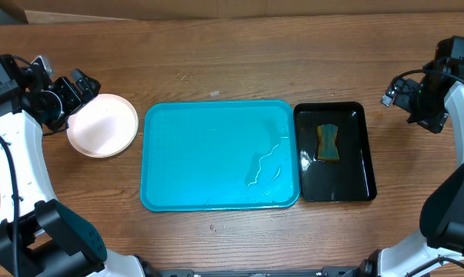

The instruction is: Clean dirty plates on tray and stack at the side

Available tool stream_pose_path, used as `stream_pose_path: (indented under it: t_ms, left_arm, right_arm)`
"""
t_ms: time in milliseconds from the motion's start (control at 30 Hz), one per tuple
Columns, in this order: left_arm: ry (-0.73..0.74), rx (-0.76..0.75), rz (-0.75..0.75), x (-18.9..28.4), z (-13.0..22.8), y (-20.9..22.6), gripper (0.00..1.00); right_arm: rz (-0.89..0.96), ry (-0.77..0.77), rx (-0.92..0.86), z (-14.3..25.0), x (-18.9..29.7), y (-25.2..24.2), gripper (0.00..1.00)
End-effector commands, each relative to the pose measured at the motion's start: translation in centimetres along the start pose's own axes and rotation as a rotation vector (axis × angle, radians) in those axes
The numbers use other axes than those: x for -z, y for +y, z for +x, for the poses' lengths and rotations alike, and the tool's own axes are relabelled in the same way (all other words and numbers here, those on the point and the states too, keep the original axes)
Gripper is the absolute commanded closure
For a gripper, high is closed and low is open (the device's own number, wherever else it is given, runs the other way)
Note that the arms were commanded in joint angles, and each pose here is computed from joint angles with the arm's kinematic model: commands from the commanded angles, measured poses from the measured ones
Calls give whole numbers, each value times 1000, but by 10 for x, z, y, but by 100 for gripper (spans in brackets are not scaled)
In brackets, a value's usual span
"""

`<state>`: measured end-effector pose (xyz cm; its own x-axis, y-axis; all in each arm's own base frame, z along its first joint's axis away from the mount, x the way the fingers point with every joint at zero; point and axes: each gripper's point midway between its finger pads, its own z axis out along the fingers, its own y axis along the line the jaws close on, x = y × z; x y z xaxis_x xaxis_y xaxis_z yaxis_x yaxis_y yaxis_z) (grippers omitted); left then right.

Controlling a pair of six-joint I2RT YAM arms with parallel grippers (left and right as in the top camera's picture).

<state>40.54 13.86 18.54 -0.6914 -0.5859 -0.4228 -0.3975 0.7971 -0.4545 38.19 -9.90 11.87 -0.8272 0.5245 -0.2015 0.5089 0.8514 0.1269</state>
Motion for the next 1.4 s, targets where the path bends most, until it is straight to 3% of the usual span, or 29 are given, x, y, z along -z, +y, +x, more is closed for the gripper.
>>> stream_pose_path:
  t_ms: [0, 700, 900, 1100, 1367]
  left_arm:
    - [-14, -25, -16, 2, -4, -1, 0]
    - [-14, -25, -17, 2, -4, -1, 0]
    - [-14, -25, -17, 2, -4, -1, 0]
    - [-14, -25, -17, 2, -4, -1, 0]
    - [-14, -25, -17, 2, -4, -1, 0]
  right_arm:
    - [-12, -26, -3, -7, 6, 3, 0]
    - [-26, -63, 12, -8, 21, 9, 0]
    - [-150, -278, 173, 13, 114, 71, 0]
    - [-397, -521, 421, 93, 235, 133, 0]
    - [-513, -776, 433, 139, 325, 97, 0]
